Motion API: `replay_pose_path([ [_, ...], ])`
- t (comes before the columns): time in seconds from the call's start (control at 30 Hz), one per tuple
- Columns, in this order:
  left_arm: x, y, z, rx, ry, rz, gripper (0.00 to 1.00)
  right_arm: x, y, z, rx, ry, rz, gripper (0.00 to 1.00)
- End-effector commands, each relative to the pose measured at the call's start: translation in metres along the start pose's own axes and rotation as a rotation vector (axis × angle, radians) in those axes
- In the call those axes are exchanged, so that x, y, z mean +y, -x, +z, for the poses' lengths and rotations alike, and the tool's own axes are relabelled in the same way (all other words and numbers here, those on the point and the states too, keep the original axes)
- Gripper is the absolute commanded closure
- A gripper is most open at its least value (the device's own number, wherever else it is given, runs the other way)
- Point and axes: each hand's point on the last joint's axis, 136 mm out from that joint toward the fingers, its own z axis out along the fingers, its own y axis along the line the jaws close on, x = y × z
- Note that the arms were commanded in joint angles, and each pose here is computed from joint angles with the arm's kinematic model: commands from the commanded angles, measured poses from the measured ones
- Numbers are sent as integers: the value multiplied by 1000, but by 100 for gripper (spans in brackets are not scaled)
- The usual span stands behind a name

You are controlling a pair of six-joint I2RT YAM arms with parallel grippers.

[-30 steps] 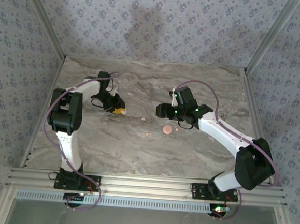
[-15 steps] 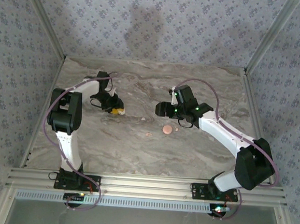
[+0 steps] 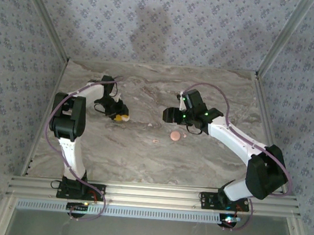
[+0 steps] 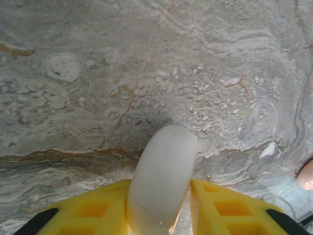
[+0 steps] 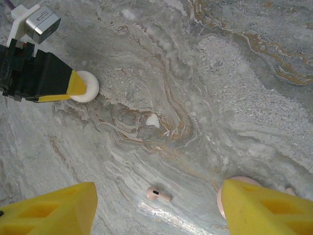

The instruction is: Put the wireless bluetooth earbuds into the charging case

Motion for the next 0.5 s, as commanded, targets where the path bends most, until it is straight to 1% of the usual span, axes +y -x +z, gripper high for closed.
replay_pose_path([
  [0.0, 6, -6, -10, 2, 39, 11, 65, 9, 9, -11, -21, 11, -15, 30],
  [0.3, 12, -7, -16, -16, 86, 29, 61, 13, 8, -13, -21, 12, -20, 30],
  [0.43, 15, -8, -20, -29, 107, 33, 50, 14, 7, -14, -19, 11, -23, 30],
  [0.47, 15, -8, -21, -32, 110, 37, 50, 14, 7, -14, -15, 11, -24, 30],
])
